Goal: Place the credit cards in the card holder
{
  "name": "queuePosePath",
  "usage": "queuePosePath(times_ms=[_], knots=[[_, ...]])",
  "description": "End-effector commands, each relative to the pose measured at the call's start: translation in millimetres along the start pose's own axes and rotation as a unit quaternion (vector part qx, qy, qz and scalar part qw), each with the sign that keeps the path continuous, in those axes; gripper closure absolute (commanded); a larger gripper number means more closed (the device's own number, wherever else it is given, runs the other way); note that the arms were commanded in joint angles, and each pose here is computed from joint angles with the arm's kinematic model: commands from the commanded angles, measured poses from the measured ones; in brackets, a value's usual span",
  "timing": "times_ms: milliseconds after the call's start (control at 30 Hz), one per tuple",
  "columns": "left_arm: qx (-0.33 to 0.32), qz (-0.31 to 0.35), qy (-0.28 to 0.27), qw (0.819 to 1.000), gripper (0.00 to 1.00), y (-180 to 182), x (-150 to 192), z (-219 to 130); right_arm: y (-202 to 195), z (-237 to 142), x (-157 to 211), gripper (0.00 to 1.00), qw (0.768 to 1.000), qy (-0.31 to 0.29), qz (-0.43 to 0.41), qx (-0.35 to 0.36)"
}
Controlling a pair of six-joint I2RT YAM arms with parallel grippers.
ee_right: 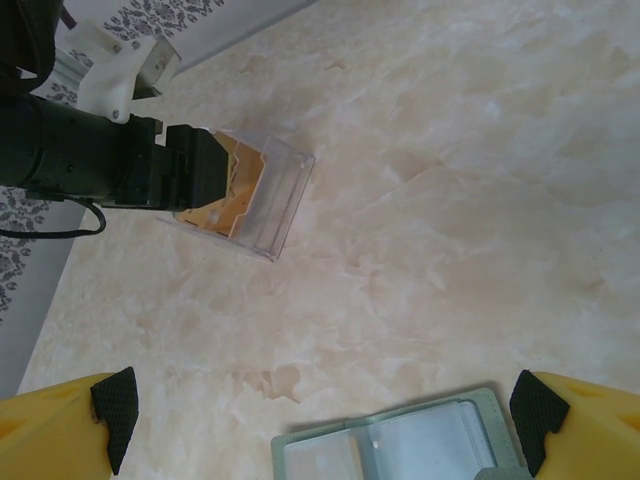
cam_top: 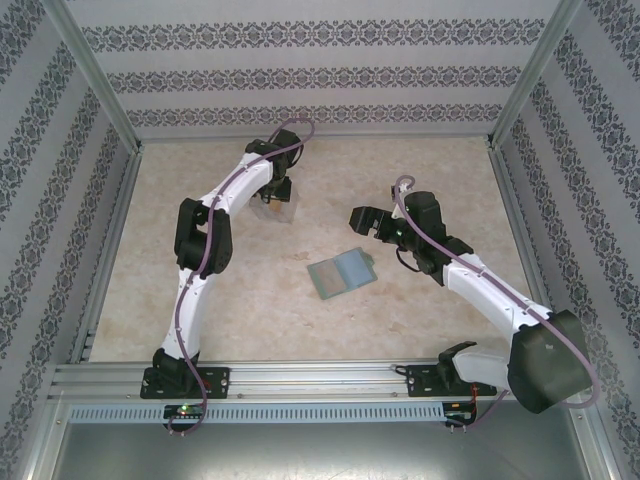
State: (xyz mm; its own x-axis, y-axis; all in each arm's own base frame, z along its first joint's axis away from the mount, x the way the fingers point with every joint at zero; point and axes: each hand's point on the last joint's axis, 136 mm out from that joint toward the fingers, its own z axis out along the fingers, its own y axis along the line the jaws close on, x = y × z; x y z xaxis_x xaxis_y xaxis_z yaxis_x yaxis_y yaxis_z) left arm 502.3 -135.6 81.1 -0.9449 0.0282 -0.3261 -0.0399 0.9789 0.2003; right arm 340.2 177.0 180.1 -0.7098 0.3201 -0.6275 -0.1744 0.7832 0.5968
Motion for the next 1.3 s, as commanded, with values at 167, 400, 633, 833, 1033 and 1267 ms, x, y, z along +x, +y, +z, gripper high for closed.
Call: queuePosePath(times_ms=[167,400,633,833,1033,1267], knots=[[-0.041,-0.001,0.003,0.999,0.46,24.1,-1.9,-7.3,-4.2,-9.0,-2.7,0.02,1.000,-0.013,0.012,0.004],[-0.051,-0.011,-0.012,0.999,0.50,30.1,-4.4,-16.1,-5.8,-9.7,-2.6,0.02,1.000,-0.014,0.015,0.005],[-0.082,-0.009,-0.026,0.996,0.52,40.1,-7.6,-24.0,-8.2,-9.5,-0.8,0.02,1.000,-0.013,0.013,0.009],[-0.079,-0.006,-0.035,0.996,0.57,38.8,-11.7,-28.6,-10.6,-5.1,1.8,0.02,1.000,-0.007,0.017,0.010],[-0.062,-0.001,-0.031,0.998,0.69,33.1,-10.1,-28.2,-12.8,-2.0,2.5,0.02,1.000,-0.004,0.017,0.013],[-0.056,-0.003,-0.032,0.998,0.87,31.7,-10.6,-31.1,-15.1,0.6,5.0,0.02,1.000,0.002,0.020,0.015]])
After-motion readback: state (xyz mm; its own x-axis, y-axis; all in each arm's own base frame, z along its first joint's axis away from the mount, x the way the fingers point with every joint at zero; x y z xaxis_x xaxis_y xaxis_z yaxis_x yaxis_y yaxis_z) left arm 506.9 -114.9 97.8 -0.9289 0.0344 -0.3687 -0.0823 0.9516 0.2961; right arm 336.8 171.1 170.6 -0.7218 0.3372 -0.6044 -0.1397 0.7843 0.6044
